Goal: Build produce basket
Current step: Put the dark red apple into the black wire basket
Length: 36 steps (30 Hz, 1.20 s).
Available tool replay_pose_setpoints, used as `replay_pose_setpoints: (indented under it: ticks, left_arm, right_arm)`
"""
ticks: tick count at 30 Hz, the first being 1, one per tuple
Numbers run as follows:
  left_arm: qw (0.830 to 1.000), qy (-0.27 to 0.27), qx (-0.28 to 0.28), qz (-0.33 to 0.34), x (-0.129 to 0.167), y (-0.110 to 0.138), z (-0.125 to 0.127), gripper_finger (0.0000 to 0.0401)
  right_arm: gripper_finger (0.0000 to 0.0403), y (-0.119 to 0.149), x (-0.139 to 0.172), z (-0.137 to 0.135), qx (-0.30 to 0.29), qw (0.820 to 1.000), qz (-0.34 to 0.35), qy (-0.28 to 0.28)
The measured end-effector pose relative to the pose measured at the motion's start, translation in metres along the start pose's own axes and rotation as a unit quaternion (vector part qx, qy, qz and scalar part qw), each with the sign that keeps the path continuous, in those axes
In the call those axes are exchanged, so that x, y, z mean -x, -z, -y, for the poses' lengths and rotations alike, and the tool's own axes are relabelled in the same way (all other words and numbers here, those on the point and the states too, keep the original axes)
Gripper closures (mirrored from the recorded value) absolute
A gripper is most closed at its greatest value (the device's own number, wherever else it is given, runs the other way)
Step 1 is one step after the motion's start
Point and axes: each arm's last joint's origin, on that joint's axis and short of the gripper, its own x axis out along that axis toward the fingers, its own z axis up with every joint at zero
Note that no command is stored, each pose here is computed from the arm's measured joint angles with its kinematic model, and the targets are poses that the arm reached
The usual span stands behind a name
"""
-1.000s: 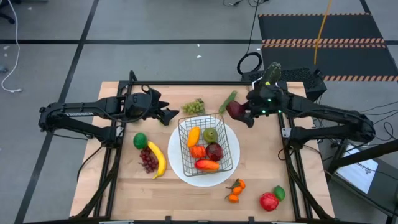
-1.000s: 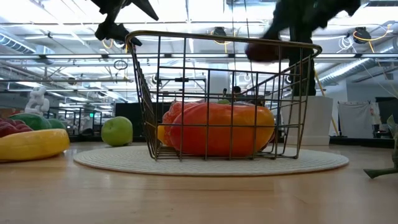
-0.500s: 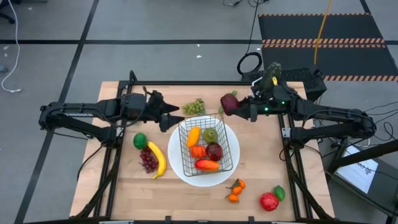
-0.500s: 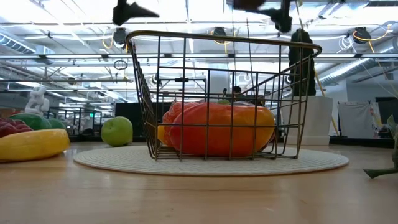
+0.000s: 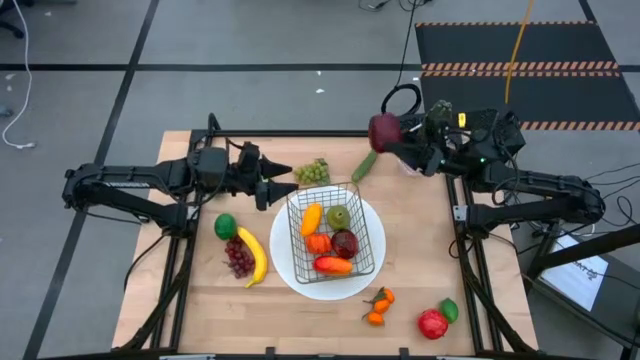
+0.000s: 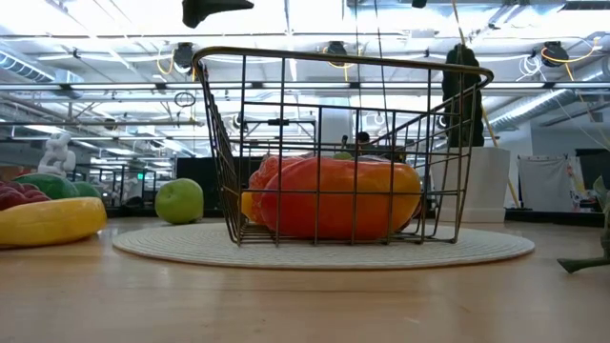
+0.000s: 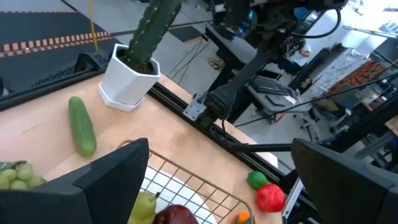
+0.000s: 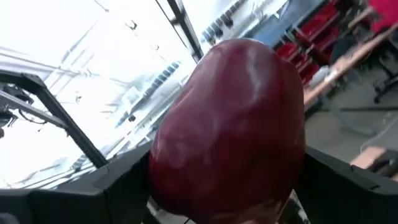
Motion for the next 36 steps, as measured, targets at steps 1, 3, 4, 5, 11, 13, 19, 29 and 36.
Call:
replay_pose_setpoints:
  ticks: [1,3,4,5,11,13,19,29,36]
  left_arm:
    - [1.0,0.0,0.003,0.002,0.0,-0.001,0.0,0.0009]
    - [1.0,0.006,0.005,0.011,0.0,-0.002,0.001,0.0009]
    - [1.0,0.01,0.006,0.016,0.0,-0.003,0.002,0.0009]
    - [1.0,0.014,0.007,0.022,0.0,-0.005,0.003,0.0009]
    - [0.999,0.029,0.007,0.044,0.0,-0.009,0.005,0.0009]
    - [0.999,0.029,0.007,0.044,0.0,-0.009,0.005,0.0009]
    - [0.999,0.029,0.007,0.044,0.001,-0.009,0.005,0.0009]
    - [0.999,0.029,0.006,0.044,0.0,-0.009,0.005,0.0009]
    - [0.999,0.029,0.007,0.043,0.0,-0.009,0.005,0.0009]
  right_arm:
    - [0.0078,-0.002,0.0,0.001,0.004,1.0,0.005,0.001]
    - [0.0078,-0.005,0.0,0.003,0.016,1.0,0.013,0.003]
    - [0.0078,-0.006,0.001,0.004,0.024,1.0,0.016,0.005]
    - [0.0078,-0.007,0.001,0.004,0.033,0.999,0.019,0.008]
    - [0.0078,-0.014,0.002,0.01,0.054,0.998,0.033,0.022]
    - [0.0078,-0.015,0.002,0.011,0.056,0.998,0.034,0.024]
    - [0.0078,-0.015,0.002,0.011,0.085,0.996,0.034,0.025]
    - [0.0078,-0.013,0.002,0.008,0.188,0.981,0.032,0.018]
    - [0.0078,-0.013,0.002,0.008,0.162,0.986,0.033,0.018]
